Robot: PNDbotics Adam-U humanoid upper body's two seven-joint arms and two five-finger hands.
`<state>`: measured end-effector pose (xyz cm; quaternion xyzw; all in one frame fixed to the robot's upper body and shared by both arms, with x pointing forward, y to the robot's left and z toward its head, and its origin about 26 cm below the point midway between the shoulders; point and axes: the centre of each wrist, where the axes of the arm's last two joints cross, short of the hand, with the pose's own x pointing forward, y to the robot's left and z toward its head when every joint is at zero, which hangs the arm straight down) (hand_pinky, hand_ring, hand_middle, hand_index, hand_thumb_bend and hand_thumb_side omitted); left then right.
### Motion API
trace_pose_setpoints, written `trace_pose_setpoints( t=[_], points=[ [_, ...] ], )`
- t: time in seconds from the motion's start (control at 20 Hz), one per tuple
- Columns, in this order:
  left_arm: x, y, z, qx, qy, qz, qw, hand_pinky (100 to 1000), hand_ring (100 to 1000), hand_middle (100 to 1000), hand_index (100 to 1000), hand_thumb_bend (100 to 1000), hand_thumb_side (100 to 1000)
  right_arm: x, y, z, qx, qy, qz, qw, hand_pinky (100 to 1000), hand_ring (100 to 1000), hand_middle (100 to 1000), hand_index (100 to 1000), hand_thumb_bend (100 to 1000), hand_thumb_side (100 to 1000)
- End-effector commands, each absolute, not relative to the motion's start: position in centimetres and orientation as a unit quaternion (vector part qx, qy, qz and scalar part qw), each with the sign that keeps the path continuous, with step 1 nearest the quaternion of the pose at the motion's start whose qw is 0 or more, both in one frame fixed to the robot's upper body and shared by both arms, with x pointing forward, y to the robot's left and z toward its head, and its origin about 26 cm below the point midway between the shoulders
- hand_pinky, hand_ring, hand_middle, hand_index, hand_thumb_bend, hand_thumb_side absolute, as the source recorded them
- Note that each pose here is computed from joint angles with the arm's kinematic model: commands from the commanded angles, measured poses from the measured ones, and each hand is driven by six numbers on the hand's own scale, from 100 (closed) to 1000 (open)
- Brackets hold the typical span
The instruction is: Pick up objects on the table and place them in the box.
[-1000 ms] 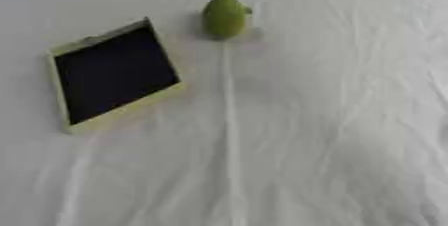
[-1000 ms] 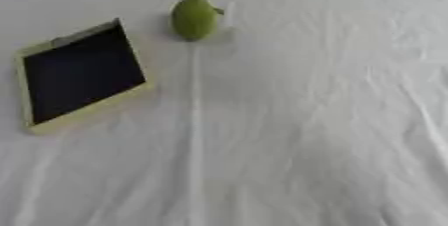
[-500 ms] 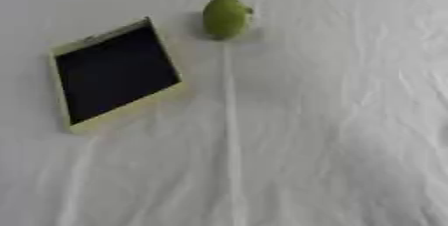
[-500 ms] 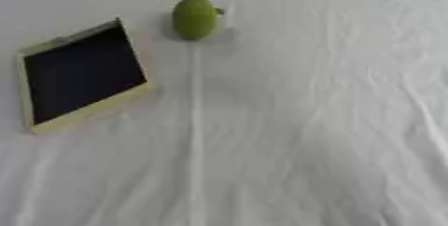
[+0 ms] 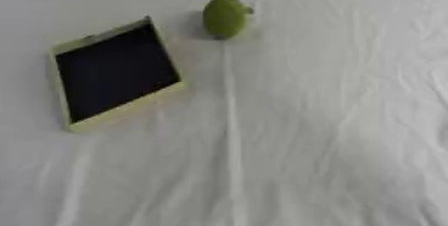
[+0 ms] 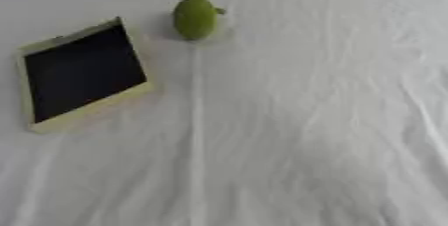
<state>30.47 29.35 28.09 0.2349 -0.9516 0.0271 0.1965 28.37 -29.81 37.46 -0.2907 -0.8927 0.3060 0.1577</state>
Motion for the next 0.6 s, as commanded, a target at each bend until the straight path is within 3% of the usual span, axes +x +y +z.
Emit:
trace_pose_setpoints(
  t=[0.05,0.6],
  points=[
    [30.1,29.4,28.9,0.235,-0.954,0.017,0.183,795,733,625,754,233,601,27.5,-29.1,38.9,-0.323,-0.855,0.382,0.138,826,850,854,894,126,569],
    [30.1,29.3,28.8,0.234,-0.954,0.010,0.185,793,734,626,754,230,601,27.5,-27.9,39.2,-0.356,-0.731,0.567,0.132,827,869,868,906,194,641]
  ],
)
